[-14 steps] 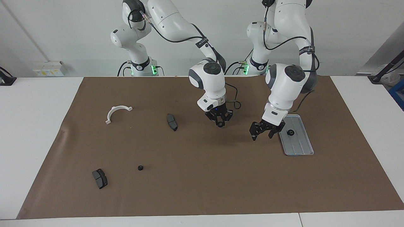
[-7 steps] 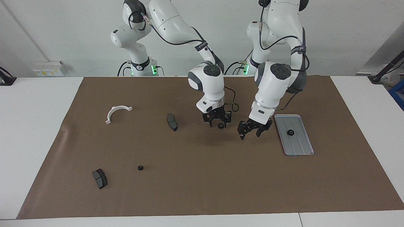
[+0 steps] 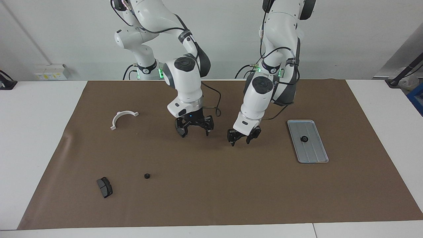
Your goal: Pick bearing gear from pile to tray
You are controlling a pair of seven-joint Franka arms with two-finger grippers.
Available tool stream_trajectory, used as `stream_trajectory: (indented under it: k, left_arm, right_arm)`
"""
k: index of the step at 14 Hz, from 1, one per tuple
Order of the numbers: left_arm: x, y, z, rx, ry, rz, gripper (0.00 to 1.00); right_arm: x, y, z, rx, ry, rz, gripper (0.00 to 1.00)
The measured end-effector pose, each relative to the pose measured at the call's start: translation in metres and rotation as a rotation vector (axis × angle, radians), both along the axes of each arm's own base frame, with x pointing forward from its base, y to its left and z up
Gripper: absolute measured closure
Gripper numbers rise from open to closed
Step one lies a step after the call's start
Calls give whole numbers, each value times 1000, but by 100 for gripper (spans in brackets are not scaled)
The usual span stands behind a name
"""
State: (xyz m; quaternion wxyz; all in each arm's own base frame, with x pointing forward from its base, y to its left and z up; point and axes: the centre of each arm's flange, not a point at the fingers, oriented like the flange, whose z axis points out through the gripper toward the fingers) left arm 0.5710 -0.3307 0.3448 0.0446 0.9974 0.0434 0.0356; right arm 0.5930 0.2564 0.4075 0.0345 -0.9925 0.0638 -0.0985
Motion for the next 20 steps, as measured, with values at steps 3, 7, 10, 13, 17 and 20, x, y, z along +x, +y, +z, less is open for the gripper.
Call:
stream_trajectory:
  k: [3, 7, 10, 13, 17, 20]
  left_arm:
    - [-22, -11, -25, 50, 33, -51, 28]
    - [-46, -21, -46, 83, 69, -93, 32]
    - [-54, -23, -51, 92, 80, -104, 37]
    - [-58, -21, -51, 99, 91, -107, 41]
    - [-65, -22, -48, 115, 119, -116, 47]
    - [-68, -23, -49, 119, 127, -120, 49]
  right_arm:
    - [26, -73, -6, -61, 4, 161, 0]
    - [59, -133, -25, -109, 33, 271, 0]
    - [95, -148, -49, -115, 51, 291, 0]
    - [117, -146, -82, -111, 67, 289, 0]
    - [124, -161, -105, -99, 89, 311, 0]
    - [125, -169, -105, -96, 89, 311, 0]
